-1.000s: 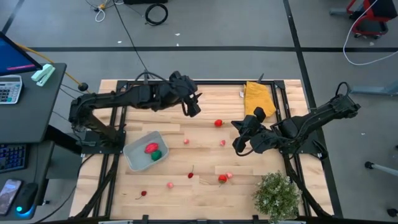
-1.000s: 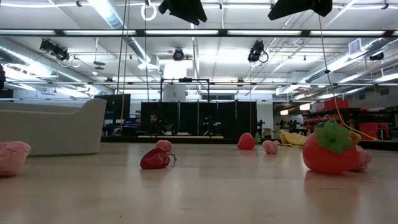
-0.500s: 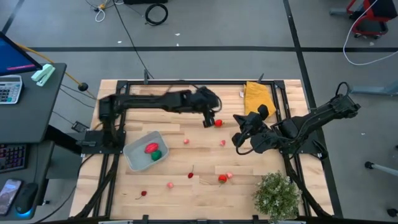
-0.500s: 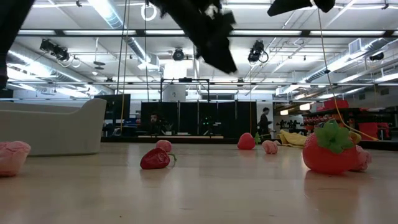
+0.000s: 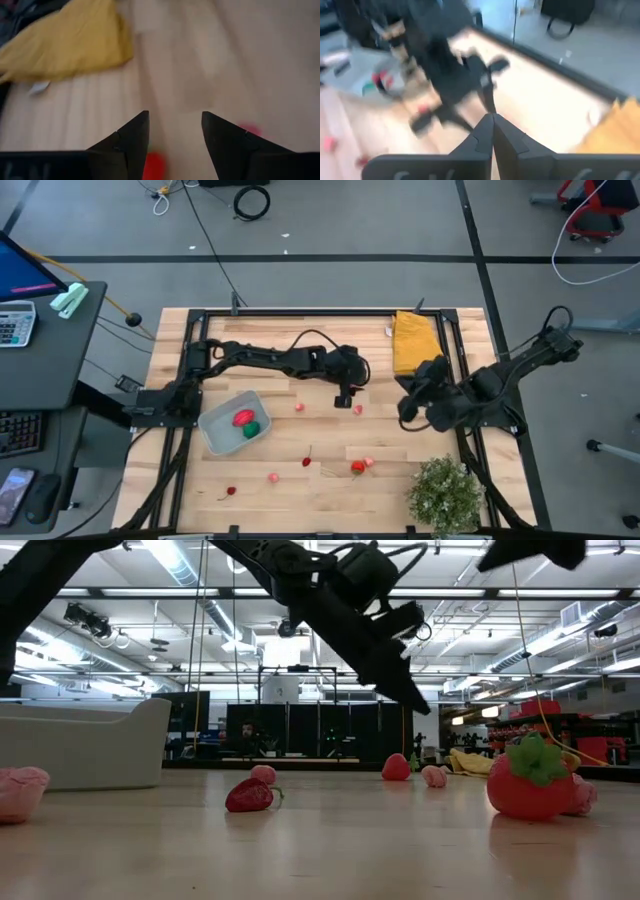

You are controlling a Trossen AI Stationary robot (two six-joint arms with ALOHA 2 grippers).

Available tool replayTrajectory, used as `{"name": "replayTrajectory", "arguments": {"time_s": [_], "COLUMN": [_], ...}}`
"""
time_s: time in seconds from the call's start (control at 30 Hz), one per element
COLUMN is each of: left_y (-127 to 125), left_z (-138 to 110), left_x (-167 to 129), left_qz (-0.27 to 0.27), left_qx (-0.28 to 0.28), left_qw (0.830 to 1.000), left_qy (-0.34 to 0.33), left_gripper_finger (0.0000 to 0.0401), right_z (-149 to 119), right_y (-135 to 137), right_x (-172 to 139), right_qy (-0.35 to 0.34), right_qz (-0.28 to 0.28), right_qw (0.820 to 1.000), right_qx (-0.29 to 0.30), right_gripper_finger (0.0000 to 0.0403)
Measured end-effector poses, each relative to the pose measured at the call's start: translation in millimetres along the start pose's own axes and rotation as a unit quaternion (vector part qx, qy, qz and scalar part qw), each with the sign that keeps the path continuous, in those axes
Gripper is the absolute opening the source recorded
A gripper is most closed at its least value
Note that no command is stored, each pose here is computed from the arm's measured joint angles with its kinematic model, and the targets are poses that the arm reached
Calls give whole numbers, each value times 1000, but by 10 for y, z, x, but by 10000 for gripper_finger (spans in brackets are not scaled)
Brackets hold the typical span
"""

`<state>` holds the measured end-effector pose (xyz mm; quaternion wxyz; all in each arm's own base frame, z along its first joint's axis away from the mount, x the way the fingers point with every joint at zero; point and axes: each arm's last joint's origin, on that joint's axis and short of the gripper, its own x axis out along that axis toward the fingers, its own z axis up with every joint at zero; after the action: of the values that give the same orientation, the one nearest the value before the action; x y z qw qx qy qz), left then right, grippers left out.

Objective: Pick and placing Produce into tupperware
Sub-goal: Put the top red strawberry into the gray bin

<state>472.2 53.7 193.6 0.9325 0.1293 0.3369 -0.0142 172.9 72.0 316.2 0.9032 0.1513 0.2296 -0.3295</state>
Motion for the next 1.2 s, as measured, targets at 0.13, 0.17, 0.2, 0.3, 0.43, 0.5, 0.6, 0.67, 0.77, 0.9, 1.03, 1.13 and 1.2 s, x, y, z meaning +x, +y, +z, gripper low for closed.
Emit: {"name": "replayTrajectory", "arguments": {"time_s": [0.13,0.17,0.2,0.3,0.43,0.5,0.6,0.67,0.77,0.9,1.03,1.13,1.2], "left_y": [-2,16,36,128,245,279,287,290,294,353,364,355,340], "left_z": [36,39,35,11,-89,-157,-267,-325,-349,-354,-439,-431,-432], "left_x": [-2,-3,-4,-3,88,163,263,314,379,388,443,460,466], "left_qz": [-17,-15,-13,-3,8,11,8,7,13,21,21,22,18], "left_qx": [12,18,22,17,-12,-22,-36,-39,-38,-52,-72,-71,-72], "left_qw": [999,999,999,999,999,999,999,999,999,998,997,997,997], "left_qy": [-24,-28,-29,-31,-29,-26,-10,-1,-13,-23,-9,-17,-16], "left_gripper_finger": [198,201,204,211,217,218,218,218,216,217,216,213,211], "right_z": [-279,-334,-374,-413,-357,-320,-278,-264,-245,-225,-209,-197,-191], "right_y": [-45,-54,-62,-72,-53,-47,-46,-55,-69,-86,-99,-109,-115], "right_x": [28,41,53,74,57,45,36,42,56,83,106,123,132], "right_qy": [73,88,99,109,89,76,59,54,50,48,47,47,47], "right_qz": [24,27,28,27,31,34,38,36,31,22,15,10,8], "right_qw": [997,995,994,993,994,995,995,995,994,995,994,994,994], "right_qx": [-15,-23,-29,-36,-48,-57,-70,-80,-89,-86,-93,-95,-94], "right_gripper_finger": [18,18,18,18,18,18,18,18,18,18,18,18,18]}}
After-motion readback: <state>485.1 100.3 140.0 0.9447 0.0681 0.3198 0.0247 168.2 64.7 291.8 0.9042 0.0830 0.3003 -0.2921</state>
